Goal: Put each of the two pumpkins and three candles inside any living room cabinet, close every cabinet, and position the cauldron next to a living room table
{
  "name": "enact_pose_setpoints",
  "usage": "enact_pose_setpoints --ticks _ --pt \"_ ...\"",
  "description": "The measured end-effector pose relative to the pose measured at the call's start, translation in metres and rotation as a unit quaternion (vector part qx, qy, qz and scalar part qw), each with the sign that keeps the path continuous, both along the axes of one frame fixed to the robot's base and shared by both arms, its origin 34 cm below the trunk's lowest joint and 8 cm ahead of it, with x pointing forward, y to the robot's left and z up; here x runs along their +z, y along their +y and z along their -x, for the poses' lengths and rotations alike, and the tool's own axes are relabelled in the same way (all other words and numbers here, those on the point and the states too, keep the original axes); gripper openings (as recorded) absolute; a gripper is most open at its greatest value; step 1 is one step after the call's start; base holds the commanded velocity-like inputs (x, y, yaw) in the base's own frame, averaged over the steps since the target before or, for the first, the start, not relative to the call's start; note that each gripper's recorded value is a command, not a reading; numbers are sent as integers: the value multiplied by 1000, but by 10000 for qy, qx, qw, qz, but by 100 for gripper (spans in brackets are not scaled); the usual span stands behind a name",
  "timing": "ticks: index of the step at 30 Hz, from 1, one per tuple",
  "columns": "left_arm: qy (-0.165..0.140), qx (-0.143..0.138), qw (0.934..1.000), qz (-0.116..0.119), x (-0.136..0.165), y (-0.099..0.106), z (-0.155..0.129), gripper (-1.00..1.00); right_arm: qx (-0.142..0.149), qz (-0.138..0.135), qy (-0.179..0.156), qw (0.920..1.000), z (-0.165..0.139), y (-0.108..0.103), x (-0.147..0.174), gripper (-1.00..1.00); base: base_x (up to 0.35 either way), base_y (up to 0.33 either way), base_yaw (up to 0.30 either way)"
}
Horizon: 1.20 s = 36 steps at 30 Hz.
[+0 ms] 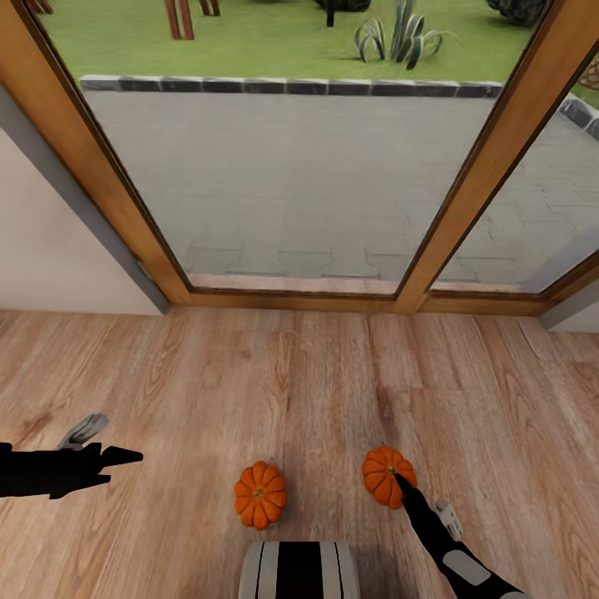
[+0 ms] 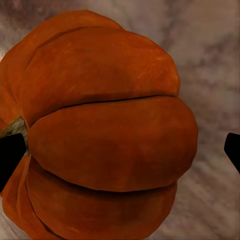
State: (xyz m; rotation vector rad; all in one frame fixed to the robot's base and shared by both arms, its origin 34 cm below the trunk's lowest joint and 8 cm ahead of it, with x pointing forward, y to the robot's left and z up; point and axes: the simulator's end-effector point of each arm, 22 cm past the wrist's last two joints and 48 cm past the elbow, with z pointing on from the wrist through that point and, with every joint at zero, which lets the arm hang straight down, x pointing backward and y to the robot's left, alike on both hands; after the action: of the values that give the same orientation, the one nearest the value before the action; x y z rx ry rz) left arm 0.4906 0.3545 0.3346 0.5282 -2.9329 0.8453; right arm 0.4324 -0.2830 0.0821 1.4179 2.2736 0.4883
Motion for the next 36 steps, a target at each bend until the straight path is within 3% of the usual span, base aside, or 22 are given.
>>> enact_pose_setpoints --ticks 11,12,36 --pt "59 1 10000 0 -5 0 2 100 50 -75 -92 9999 0 4 -1 100 0 0 0" --pt "59 1 10000 1 -5 0 2 100 51 -74 -92 9999 0 4 -1 -100 0 0 0" --pt "58 3 10000 6 -5 0 2 100 44 -84 -110 9999 -1 5 0 -100 0 0 0"
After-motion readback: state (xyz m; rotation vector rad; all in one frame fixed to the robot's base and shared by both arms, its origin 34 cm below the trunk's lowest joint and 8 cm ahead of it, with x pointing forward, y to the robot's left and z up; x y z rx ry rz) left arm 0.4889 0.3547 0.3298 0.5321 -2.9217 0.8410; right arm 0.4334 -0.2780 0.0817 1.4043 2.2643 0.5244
